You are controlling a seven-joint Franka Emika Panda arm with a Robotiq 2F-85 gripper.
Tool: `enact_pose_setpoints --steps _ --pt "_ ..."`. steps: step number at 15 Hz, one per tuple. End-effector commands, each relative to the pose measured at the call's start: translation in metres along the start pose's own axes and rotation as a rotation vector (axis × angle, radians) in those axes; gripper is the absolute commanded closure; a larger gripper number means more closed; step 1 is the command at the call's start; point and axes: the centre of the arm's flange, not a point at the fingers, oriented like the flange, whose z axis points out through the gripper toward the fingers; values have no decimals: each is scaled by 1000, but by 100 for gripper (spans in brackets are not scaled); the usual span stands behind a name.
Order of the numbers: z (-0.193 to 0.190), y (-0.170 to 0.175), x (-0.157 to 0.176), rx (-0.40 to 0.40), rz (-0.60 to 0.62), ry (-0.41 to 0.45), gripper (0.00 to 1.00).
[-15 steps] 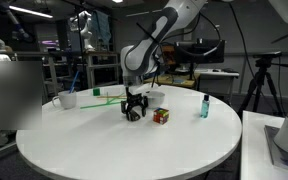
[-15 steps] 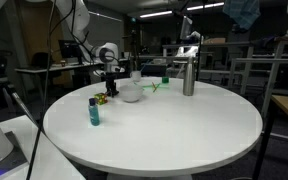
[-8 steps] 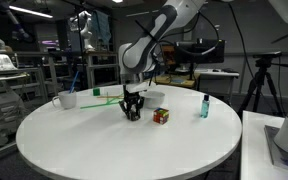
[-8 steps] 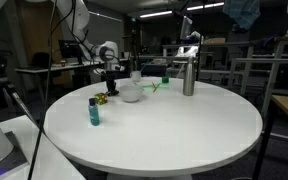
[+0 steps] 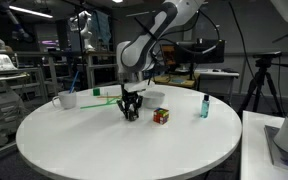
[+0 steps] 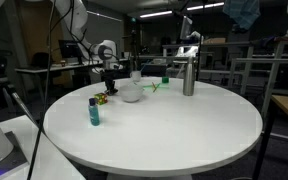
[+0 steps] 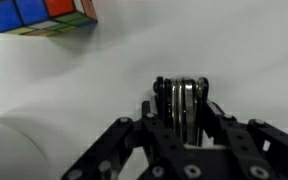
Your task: Pick up the pocket knife and put it in the bowl
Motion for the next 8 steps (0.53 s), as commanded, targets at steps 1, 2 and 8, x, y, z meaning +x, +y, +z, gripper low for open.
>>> enact_pose_setpoints --steps 1,2,8 --pt "-25 -5 -6 -15 -8 30 80" --pt "-27 -6 -7 -16 -10 36 80" --pt "-46 -7 -10 -33 -9 72 80"
